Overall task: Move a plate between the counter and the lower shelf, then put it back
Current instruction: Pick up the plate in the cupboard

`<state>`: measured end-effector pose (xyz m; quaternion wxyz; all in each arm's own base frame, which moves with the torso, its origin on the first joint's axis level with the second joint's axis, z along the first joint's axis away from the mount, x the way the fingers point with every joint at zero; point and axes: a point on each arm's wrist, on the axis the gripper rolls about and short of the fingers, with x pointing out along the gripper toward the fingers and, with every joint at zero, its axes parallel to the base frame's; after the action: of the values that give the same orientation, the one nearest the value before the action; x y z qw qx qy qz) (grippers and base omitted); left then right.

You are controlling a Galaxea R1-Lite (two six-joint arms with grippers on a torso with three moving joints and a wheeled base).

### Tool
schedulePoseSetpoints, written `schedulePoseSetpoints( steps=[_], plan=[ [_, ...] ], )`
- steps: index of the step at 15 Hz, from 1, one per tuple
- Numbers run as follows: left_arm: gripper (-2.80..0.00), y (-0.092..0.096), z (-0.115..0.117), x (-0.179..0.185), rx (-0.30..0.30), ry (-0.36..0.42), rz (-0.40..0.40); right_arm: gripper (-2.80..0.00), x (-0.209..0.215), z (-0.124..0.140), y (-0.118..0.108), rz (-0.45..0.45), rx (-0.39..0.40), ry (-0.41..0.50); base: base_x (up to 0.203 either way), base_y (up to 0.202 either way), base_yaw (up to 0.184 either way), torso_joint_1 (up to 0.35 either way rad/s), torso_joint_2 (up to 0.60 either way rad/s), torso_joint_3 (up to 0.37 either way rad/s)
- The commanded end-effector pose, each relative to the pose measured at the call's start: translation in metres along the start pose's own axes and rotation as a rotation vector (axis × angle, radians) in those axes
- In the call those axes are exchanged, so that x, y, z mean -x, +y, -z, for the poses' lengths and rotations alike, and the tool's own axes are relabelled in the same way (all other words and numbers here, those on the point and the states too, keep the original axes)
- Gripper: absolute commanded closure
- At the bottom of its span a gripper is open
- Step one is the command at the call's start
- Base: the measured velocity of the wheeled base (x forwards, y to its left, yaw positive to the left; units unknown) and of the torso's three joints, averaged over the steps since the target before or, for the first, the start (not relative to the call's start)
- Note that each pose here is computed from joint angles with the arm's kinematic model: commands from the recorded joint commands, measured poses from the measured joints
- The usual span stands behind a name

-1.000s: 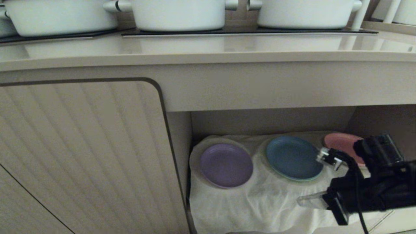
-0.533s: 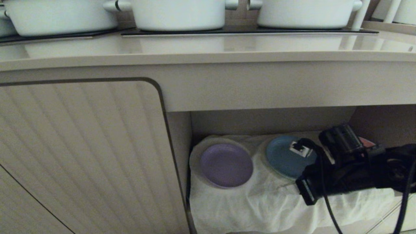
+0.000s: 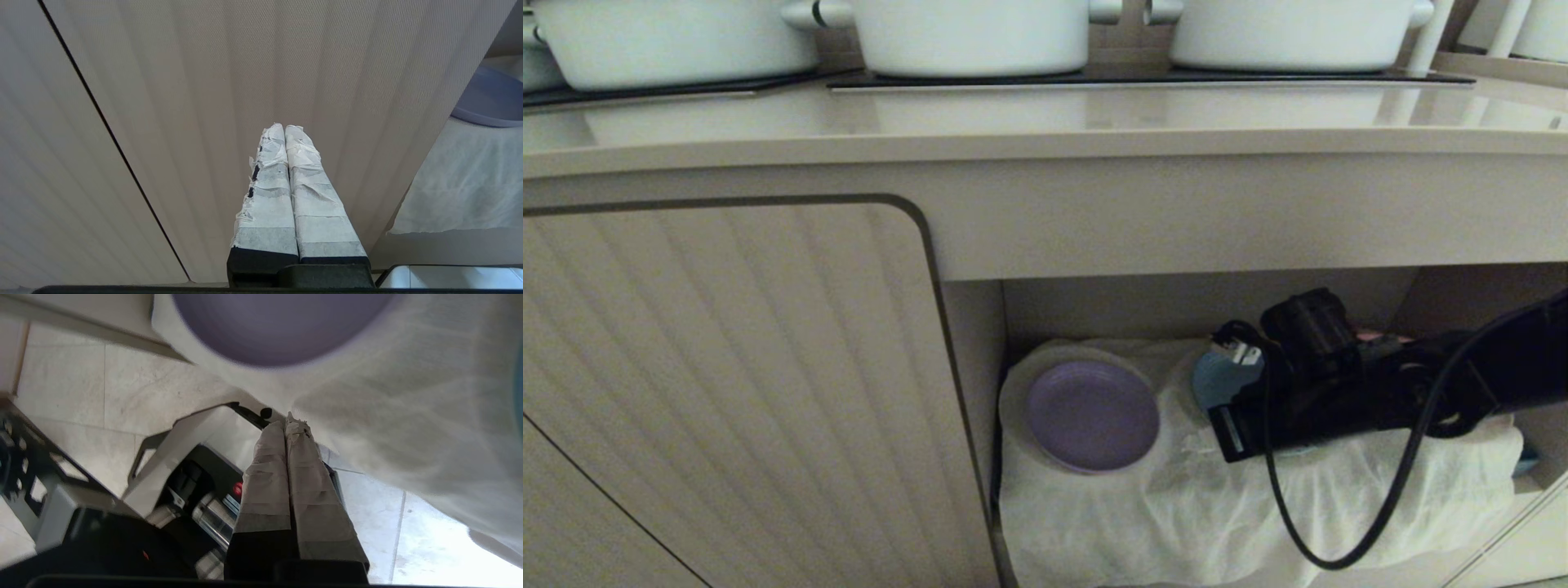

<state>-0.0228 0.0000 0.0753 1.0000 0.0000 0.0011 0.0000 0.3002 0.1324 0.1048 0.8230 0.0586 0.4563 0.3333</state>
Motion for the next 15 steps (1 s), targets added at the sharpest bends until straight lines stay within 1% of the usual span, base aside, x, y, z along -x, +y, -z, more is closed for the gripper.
schedulePoseSetpoints(
  steps=[1,4,6,7,9,10,12,13,15],
  plan=[
    [0.00,0.000,0.000,0.000,0.000,-0.001,0.000,0.00,-0.016,-0.001,-0.001,0.001,-0.014,0.026,0.000,0.000,0.000,0.000,0.00,0.000],
    [0.00,0.000,0.000,0.000,0.000,-0.001,0.000,0.00,-0.029,-0.013,0.001,-0.003,-0.017,0.011,0.000,0.000,0.000,0.000,0.00,0.000],
    [0.00,0.000,0.000,0.000,0.000,-0.001,0.000,0.00,-0.033,-0.019,0.000,0.011,-0.016,0.001,0.000,0.000,0.000,0.000,0.00,0.000],
    [0.00,0.000,0.000,0.000,0.000,-0.001,0.000,-2.80,-0.035,-0.022,-0.001,0.021,-0.023,-0.006,0.000,0.000,0.000,0.000,0.00,0.000],
    [0.00,0.000,0.000,0.000,0.000,-0.001,0.000,-2.80,-0.039,-0.026,-0.003,0.030,-0.049,-0.005,0.000,0.000,0.000,0.000,0.00,0.000],
    [0.00,0.000,0.000,0.000,0.001,-0.001,0.000,-2.80,-0.039,-0.027,-0.003,0.059,-0.059,0.000,0.000,0.000,0.000,0.000,0.00,0.000],
    [0.00,0.000,0.000,0.000,0.000,-0.001,0.000,-2.80,-0.044,-0.031,-0.007,0.149,-0.073,0.016,0.000,0.000,0.000,0.000,0.00,0.000],
    [0.00,0.000,0.000,0.000,0.000,-0.001,0.000,-2.80,-0.047,-0.032,-0.008,0.168,-0.080,0.033,0.000,0.000,0.000,0.000,0.00,0.000],
    [0.00,0.000,0.000,0.000,0.000,-0.001,0.000,-2.80,-0.049,-0.033,-0.010,0.172,-0.082,0.035,0.000,0.000,0.000,0.000,0.00,0.000]
  ],
)
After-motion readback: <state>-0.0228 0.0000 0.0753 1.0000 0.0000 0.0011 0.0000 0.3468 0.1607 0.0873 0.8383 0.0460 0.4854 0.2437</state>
